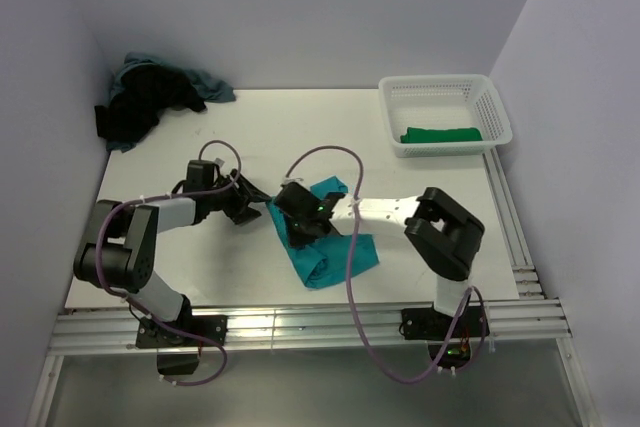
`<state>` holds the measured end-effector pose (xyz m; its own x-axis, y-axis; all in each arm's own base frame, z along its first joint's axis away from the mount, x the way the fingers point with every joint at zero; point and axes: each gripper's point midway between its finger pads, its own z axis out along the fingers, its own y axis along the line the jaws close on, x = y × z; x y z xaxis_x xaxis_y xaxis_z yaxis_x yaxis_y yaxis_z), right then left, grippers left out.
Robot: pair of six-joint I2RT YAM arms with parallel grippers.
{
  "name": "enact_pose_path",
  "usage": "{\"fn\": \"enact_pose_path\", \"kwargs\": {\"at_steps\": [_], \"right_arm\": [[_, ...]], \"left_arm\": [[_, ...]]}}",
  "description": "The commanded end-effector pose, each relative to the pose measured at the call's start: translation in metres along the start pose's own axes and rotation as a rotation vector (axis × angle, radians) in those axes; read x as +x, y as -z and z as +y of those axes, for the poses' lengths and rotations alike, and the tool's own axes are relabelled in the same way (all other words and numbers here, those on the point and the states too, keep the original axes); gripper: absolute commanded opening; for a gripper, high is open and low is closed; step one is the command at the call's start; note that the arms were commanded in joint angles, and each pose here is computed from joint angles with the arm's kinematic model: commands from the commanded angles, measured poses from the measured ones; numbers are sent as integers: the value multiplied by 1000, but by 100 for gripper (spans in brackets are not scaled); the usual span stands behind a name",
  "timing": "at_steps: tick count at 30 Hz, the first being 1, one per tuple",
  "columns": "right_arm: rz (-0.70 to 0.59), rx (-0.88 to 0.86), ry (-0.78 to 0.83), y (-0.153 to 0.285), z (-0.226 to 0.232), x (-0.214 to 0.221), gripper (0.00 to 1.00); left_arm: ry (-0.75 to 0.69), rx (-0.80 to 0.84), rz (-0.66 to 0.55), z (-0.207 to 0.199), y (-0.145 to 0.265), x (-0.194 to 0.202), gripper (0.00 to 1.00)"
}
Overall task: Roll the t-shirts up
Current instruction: Roll the tshirt
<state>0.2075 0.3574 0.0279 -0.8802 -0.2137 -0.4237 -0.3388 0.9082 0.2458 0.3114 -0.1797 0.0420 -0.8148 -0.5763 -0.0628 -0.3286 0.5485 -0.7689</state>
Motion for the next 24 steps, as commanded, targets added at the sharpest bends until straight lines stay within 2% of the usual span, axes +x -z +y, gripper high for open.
{"fn": "enact_pose_path", "kwargs": {"at_steps": [1,5,6,10,11,12,14,15,17,18,21,24], "right_arm": [[30,-206,-149,2,11,8,0],[89,-392,-304,-3,5,30,0],[66,-495,-323,1,12,20,0],[57,-638,-402,4,11,21,0],[93,-654,-462,4,8,32,0],[62,-758,-457,10,17,24,0],[96,-824,-561,14,13,29,0],[56,-905,-559,16,17,22,0],[97,-982,-650,21,16,24,0],[78,-1044,-651,21,16,25,0],[121,-1097,-754,16,11,29,0],[117,-1094,-742,14,9,29,0]], "left_arm": [[-51,89,-66,-29,15,-29,66],[-78,93,-71,-33,16,-36,71],[-84,115,-69,-36,16,-36,71],[-69,140,-52,-29,12,-26,71],[-69,144,-46,-29,11,-23,72],[-69,141,-40,-27,9,-20,71],[-84,140,-30,-27,6,-14,71],[-88,143,-27,-27,4,-11,71],[-100,148,-14,-29,0,-4,71],[-105,150,-6,-29,-1,-1,71],[-124,156,16,-30,-5,9,70],[-140,166,22,-30,-4,15,69]]}}
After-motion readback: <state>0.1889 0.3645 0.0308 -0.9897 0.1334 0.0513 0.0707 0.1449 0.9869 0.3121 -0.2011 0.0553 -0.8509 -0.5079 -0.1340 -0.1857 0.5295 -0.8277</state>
